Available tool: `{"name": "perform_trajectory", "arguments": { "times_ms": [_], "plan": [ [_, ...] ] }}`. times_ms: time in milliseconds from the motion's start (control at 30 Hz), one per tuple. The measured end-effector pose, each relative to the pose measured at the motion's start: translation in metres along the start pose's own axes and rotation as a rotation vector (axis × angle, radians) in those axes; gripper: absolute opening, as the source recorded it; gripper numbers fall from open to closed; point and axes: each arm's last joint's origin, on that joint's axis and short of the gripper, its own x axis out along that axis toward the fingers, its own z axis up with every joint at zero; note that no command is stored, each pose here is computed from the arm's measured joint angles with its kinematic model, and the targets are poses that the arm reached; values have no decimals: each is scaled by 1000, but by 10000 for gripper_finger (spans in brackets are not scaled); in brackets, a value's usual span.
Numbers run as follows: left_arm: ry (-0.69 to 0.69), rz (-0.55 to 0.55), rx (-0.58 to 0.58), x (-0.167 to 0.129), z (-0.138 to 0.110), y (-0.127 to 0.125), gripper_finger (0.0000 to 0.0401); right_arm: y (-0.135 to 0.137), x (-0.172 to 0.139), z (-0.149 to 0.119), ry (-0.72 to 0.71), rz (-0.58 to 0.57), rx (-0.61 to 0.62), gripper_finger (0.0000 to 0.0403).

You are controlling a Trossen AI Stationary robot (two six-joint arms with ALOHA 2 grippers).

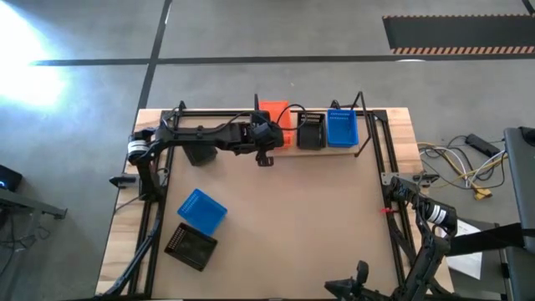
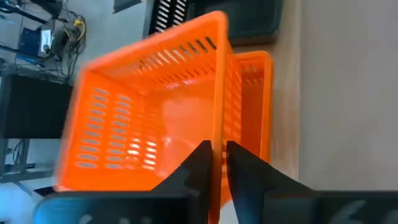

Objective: Stack baskets on shelf by color
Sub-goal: Stack the orange basket in the other orange baskets on the shelf

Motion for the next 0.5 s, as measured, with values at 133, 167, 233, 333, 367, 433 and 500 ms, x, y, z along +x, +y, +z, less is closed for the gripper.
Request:
{"name": "perform_trajectory", "arguments": {
  "times_ms": [133,167,233,333,367,433,500],
  "plan": [
    [-27,-50,-2,0,1,-1,46,0,0,0,1,1,3,31],
    [-30,-65,-1,0,1,-2,50,0,0,-1,2,1,3,31],
    [-35,-75,-1,0,1,-2,59,0,0,-1,2,1,1,31],
    [-36,-79,0,0,1,-2,71,0,0,-3,5,1,4,31],
    [-36,-81,0,0,1,-2,76,0,0,-3,5,1,9,31],
    [-45,-96,-2,0,2,-3,88,0,1,-4,8,2,10,31],
    [-59,-108,-7,0,3,-3,103,0,1,-4,8,2,10,31]
  ]
}}
